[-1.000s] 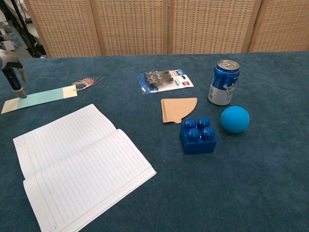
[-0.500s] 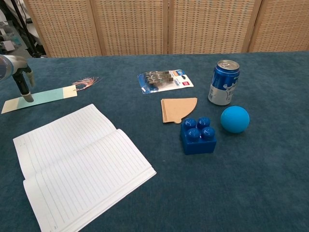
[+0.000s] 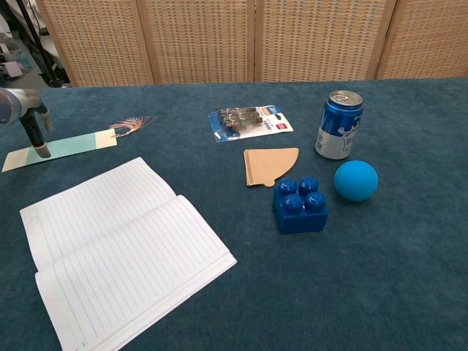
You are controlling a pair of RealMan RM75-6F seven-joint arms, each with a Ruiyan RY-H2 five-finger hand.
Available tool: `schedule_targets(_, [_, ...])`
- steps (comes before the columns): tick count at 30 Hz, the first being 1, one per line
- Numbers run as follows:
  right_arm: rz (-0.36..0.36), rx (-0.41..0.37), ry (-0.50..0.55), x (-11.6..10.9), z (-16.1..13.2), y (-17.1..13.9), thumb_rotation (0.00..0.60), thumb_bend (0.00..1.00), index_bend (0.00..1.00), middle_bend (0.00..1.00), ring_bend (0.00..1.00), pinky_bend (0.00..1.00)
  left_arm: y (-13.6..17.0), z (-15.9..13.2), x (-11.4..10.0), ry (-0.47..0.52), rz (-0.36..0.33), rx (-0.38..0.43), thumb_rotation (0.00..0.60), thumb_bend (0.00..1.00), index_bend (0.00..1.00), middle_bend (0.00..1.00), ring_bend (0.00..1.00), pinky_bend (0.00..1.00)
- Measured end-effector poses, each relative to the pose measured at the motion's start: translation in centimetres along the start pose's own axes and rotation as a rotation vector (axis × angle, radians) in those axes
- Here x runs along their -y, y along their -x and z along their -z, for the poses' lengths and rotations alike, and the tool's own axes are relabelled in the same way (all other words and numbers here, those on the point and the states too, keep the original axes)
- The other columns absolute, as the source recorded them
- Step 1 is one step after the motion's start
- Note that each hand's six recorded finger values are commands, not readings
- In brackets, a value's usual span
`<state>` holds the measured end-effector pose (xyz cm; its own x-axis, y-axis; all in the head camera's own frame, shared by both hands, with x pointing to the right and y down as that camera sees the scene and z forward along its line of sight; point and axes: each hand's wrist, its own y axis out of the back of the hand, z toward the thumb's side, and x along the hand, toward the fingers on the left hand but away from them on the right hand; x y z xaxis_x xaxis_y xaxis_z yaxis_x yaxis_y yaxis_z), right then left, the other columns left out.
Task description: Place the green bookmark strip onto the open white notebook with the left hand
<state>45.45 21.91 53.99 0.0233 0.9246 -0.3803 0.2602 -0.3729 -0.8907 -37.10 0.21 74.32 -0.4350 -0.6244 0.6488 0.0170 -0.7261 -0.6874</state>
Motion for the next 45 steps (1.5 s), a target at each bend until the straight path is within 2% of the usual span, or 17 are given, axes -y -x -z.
schedule_targets(23, [0.02, 0.002, 0.017, -0.4, 0.2, 0.0, 0.6, 0.19, 0.06, 0.0, 0.0, 0.0, -0.6, -1.6, 1.0, -0.031, -0.015, 0.067, 0.6, 0.15, 0.34, 0.0, 0.0, 0.0])
schedule_targets(45, [0.032, 0.011, 0.018, -0.6, 0.4, 0.0, 0.6, 0.19, 0.06, 0.0, 0.0, 0.0, -0.8, -1.4, 1.9, -0.022, 0.004, 0.065, 0.6, 0.15, 0.32, 0.0, 0.0, 0.0])
